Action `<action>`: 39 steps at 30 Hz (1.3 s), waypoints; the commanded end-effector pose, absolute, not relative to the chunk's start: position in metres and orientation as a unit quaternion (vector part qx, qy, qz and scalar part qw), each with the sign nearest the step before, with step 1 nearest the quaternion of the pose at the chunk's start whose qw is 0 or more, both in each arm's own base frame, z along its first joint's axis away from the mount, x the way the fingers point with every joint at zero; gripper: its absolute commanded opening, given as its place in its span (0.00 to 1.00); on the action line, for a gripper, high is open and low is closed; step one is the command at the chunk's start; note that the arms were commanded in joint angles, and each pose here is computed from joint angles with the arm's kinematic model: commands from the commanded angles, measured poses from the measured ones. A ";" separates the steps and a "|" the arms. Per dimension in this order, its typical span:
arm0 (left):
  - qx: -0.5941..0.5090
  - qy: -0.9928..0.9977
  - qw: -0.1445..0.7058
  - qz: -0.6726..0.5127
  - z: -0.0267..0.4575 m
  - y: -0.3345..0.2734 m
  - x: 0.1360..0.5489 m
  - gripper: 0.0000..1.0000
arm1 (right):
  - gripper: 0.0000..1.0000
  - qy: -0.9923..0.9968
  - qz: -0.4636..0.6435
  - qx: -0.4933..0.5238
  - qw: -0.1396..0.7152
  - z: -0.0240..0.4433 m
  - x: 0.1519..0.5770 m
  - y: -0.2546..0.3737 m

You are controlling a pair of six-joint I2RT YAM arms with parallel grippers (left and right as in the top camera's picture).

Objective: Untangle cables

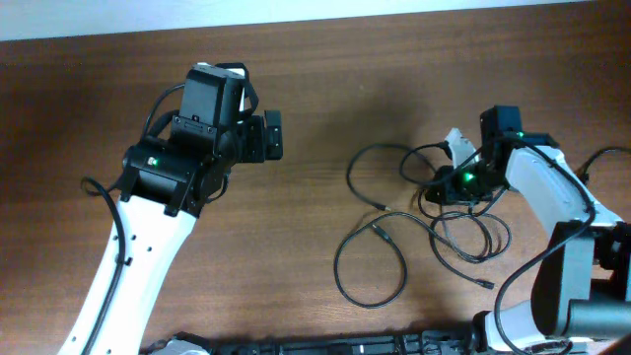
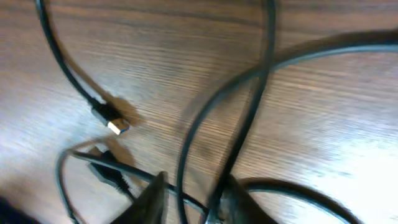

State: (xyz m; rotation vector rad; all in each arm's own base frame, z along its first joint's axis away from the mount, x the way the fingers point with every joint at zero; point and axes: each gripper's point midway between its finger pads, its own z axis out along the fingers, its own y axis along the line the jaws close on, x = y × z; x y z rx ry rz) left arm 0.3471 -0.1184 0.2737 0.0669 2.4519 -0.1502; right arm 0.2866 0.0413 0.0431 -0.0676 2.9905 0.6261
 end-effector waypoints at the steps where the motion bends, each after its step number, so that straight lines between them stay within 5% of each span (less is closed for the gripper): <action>1: 0.030 0.936 0.347 -0.059 0.283 -0.117 0.345 0.99 | 0.05 0.975 0.215 -0.052 0.026 0.039 0.277 0.061; 7: 0.030 0.936 0.347 -0.059 0.283 -0.117 0.345 0.99 | 0.04 0.952 0.294 -0.079 0.037 0.062 0.282 0.100; 13: 0.030 0.936 0.347 -0.059 0.283 -0.117 0.345 0.99 | 0.04 0.948 0.297 -0.089 0.070 0.147 0.315 0.101; 21: 0.030 0.936 0.347 -0.059 0.283 -0.117 0.345 0.99 | 0.04 0.899 0.256 -0.158 0.317 0.348 0.376 0.099; 28: 0.030 0.936 0.347 -0.059 0.283 -0.117 0.345 0.99 | 0.04 0.827 0.202 -0.200 0.486 0.454 0.392 0.093; 35: 0.030 0.936 0.347 -0.059 0.283 -0.117 0.345 0.99 | 0.04 0.820 -0.117 0.032 0.559 0.481 0.436 -0.044; 39: 0.030 0.936 0.347 -0.059 0.283 -0.117 0.345 0.99 | 0.04 0.810 -0.168 0.147 0.542 0.469 0.437 -0.115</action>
